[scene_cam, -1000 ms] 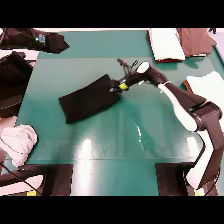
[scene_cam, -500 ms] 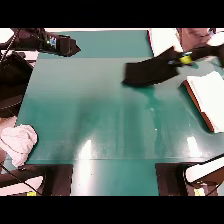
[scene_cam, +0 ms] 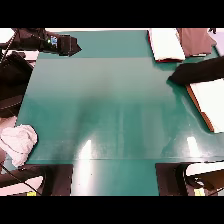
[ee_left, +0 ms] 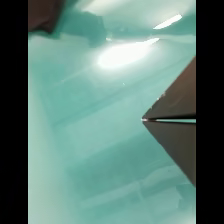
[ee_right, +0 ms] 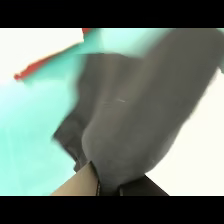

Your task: Fold the shirts.

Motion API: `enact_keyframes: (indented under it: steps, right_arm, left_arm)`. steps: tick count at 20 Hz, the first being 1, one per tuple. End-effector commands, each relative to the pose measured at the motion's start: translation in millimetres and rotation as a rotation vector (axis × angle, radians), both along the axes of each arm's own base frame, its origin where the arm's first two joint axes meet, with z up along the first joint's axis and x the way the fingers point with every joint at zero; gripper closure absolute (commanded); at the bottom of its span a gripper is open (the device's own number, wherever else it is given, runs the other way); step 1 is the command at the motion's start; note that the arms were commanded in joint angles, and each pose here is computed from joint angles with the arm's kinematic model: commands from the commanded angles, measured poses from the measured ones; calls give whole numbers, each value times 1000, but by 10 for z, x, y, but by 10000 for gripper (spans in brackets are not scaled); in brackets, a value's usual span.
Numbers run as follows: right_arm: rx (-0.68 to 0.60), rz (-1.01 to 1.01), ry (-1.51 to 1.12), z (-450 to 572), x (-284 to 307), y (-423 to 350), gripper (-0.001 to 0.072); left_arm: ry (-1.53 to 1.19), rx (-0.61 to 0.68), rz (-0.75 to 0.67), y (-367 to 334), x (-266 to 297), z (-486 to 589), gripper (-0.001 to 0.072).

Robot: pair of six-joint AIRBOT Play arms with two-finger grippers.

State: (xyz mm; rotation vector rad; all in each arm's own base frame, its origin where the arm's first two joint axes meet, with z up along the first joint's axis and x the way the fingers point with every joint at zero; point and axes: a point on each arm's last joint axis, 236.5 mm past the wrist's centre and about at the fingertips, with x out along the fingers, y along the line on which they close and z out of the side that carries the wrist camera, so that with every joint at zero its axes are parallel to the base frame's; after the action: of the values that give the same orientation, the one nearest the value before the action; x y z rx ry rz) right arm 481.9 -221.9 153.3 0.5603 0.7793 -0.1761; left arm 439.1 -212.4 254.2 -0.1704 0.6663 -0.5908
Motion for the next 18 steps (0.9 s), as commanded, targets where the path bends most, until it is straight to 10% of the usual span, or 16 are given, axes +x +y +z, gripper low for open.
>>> enact_keyframes:
  steps: [1, 18]
  right_arm:
    - [-20, -23, -98, 388, 31, -109, 689]
    - [-240, -174, -35, 794, -1197, -128, 689]
  left_arm:
    - [12, -13, 3, -27, -12, -3, 681]
    - [8, 18, -45, -125, -91, -38, 681]
